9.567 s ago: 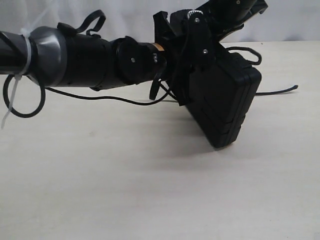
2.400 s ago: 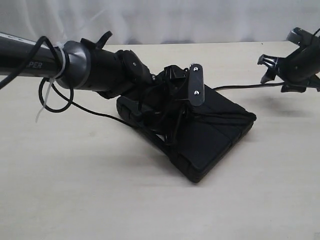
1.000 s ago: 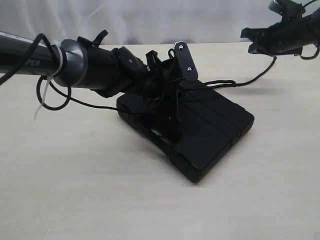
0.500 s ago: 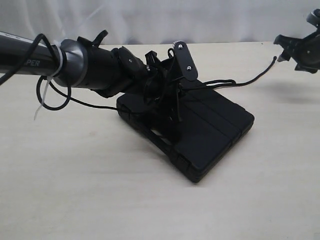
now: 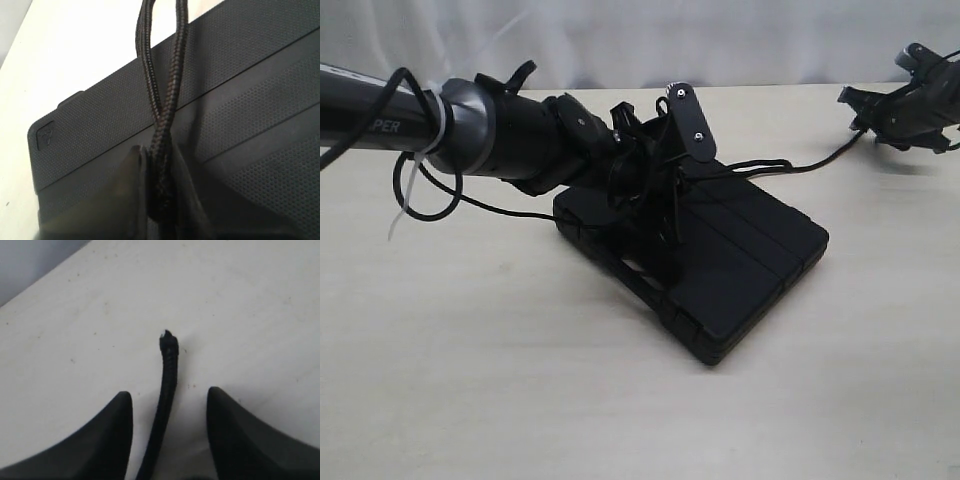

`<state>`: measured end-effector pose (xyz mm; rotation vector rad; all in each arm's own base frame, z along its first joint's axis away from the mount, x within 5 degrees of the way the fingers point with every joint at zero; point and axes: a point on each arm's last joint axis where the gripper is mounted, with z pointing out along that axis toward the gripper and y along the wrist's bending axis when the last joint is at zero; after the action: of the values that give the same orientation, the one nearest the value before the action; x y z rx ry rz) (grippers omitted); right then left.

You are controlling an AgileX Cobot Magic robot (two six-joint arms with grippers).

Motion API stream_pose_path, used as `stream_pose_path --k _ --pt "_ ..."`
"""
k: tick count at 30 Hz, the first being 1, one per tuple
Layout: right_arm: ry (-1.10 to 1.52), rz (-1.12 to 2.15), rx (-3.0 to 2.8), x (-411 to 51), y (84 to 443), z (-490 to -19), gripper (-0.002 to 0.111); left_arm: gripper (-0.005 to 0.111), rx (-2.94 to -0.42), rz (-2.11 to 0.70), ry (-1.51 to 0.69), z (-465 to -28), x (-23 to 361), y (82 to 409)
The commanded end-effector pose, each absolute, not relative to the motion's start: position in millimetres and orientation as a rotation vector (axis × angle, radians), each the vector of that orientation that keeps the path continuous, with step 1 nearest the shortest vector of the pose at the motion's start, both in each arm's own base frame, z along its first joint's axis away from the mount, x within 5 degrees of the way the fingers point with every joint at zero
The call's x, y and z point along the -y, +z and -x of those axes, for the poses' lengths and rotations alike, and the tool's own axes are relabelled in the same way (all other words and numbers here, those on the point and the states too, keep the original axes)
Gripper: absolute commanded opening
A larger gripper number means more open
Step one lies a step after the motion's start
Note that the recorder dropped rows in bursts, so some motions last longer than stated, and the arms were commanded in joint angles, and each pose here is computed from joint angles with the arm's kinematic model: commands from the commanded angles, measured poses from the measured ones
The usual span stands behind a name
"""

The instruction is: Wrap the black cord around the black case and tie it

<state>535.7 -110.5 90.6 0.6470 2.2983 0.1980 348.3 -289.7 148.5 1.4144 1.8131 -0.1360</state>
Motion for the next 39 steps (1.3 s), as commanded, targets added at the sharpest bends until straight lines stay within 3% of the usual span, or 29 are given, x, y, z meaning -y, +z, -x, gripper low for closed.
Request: stream_pose_path --k 1,5,8,9,18,26,32,39 --pt "0.197 -0.664 -2.282 113.3 80.0 -538.8 0.04 0.0 -1.833 -1.391 -0.142 -349.3 289.0 146.3" --pt "0.194 -0.643 -2.294 110.7 76.3 -539.1 0.035 0.0 -1.833 -1.39 -0.139 -349.5 288.9 146.4" --pt "0.173 -0.568 -2.336 108.7 74.8 -537.8 0.009 0.0 -1.833 -1.39 -0.139 -349.5 288.9 146.4" --pt "0.169 -0.547 -2.347 108.1 75.7 -537.4 0.004 0.0 -1.833 -1.39 -0.139 -349.5 288.9 146.4" --pt "0.138 -0.376 -2.342 100.0 120.6 -537.4 0.004 0.0 -1.833 -1.39 -0.139 -349.5 288.9 146.4" --pt "0.24 -0.218 -2.36 65.4 155.9 -533.0 0.004 0.0 -1.828 -1.394 -0.132 -349.8 288.8 146.5" --pt "0.213 -0.119 -2.247 41.0 183.0 -514.6 0.004 0.0 -1.925 -1.157 -0.13 -357.5 284.6 150.1" --pt "0.165 -0.022 -2.067 23.5 257.1 -485.1 0.004 0.0 -1.952 -1.125 -0.163 -356.7 285.1 149.8"
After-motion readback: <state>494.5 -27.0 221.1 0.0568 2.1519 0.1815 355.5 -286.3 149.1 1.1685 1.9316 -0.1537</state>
